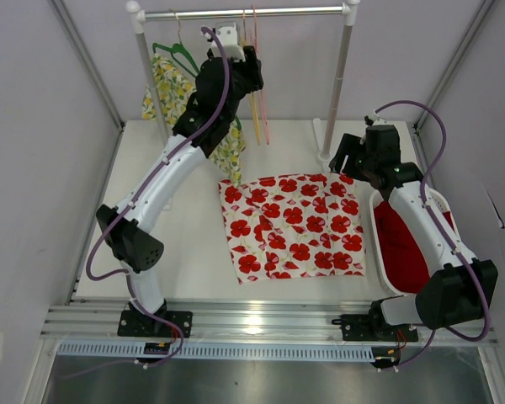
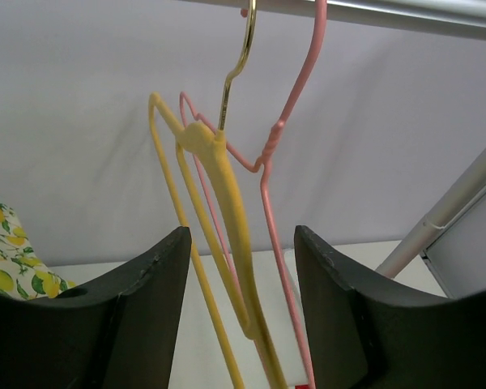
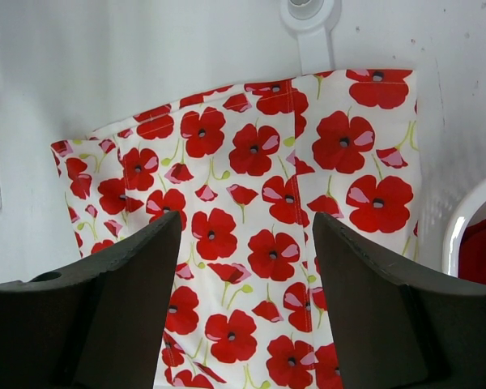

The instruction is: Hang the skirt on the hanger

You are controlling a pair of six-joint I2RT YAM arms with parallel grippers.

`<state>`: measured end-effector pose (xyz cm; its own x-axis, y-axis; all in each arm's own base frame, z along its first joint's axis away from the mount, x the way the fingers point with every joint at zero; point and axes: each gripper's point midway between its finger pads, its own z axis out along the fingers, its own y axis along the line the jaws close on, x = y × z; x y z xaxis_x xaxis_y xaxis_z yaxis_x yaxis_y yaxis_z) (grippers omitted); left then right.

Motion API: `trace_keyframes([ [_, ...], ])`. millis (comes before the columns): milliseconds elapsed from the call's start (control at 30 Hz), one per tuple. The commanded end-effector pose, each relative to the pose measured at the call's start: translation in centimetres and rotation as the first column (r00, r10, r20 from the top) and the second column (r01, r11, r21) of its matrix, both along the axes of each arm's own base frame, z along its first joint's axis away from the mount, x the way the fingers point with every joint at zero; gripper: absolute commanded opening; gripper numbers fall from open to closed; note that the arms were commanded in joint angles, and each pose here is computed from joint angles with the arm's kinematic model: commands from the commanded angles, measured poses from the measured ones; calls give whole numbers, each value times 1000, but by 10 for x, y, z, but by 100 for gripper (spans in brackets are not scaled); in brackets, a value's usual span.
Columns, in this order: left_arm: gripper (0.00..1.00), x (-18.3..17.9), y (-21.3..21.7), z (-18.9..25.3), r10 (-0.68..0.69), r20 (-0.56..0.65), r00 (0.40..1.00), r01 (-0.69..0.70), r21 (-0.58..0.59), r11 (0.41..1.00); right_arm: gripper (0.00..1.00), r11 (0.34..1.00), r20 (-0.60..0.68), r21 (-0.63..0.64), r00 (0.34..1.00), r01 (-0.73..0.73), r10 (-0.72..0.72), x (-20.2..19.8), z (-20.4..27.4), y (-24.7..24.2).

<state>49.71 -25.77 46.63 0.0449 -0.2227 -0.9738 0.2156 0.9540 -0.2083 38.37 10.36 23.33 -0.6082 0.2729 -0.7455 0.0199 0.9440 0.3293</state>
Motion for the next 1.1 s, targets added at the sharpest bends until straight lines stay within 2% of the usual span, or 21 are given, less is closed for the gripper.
trace_keyframes([
  [0,58,-12,12,27,-2,58,998,3,-18,1000,72,1000,60,1,998,-12,12,0,16,-2],
  [233,53,-9,19,19,23,43,999,-22,-19,1000,72,1000,55,-5,998,-13,13,-1,13,-4],
  [367,44,-8,18,14,0,34,999,1,-28,1000,72,1000,53,-5,999,-12,12,-2,12,-3],
  [500,41,-12,15,18,-35,52,998,35,-14,999,72,1000,57,-1,998,-15,15,-2,14,-3],
  [533,42,-12,14,18,-39,52,998,39,-8,999,72,1000,56,-2,998,-16,16,-1,14,-3],
  [600,50,-15,15,22,-43,64,997,44,-1,999,72,1000,60,-3,998,-17,17,-2,16,-3],
  [667,50,-17,17,27,-42,79,996,42,-1,999,72,1000,62,-3,998,-14,14,-2,16,-4],
  [1067,44,-18,32,30,-31,85,996,30,8,1000,72,1000,63,-6,998,-14,15,-2,17,-4],
])
